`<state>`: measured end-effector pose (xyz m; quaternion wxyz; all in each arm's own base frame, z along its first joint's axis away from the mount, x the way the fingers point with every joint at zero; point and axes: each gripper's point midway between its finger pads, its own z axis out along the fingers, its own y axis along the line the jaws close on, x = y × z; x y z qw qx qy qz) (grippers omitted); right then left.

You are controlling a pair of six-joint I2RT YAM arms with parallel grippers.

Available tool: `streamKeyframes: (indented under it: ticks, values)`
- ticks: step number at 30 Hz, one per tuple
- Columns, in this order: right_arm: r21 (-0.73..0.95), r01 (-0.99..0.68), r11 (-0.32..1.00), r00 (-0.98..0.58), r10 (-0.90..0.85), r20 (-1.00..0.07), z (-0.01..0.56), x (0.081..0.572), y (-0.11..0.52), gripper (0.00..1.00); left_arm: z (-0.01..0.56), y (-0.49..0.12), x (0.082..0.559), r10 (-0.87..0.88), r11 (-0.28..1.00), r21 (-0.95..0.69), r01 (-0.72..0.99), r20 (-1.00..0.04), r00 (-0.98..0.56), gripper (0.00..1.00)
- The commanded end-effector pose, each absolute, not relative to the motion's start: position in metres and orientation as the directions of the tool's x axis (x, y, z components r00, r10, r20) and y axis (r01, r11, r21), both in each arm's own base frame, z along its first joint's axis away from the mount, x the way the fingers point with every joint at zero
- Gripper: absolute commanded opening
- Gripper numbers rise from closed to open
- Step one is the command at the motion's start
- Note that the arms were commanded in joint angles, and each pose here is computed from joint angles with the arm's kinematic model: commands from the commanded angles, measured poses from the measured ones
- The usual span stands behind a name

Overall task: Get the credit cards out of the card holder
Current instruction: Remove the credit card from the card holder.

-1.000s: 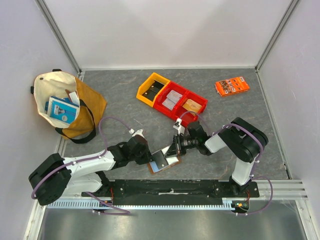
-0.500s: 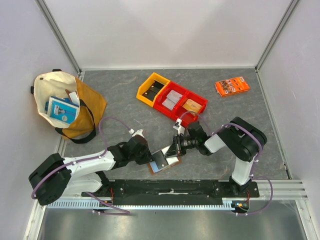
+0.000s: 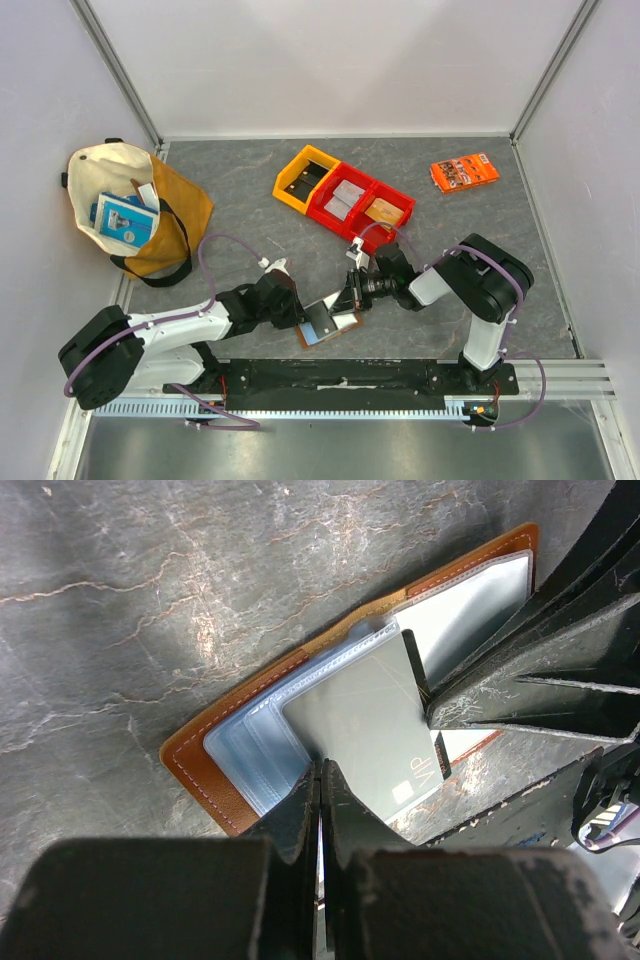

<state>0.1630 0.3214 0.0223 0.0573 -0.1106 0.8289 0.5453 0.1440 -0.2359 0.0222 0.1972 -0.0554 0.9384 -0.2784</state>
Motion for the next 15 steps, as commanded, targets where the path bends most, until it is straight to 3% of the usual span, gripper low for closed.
streamKeyframes:
  ticks: [1,15]
  values:
    - [0.890,-0.284,0.357,-0.958,-0.145,-0.247,0.026,0.164,0.325,0.00,0.008,-0.225,0.136,-0.204,0.863,-0.504,-0.019,-0.315,-0.927,0.02]
    - [0.856,-0.279,0.435,-0.960,-0.122,-0.251,0.018,0.176,0.300,0.00,0.006,-0.221,0.132,-0.202,0.869,-0.494,-0.024,-0.309,-0.929,0.02]
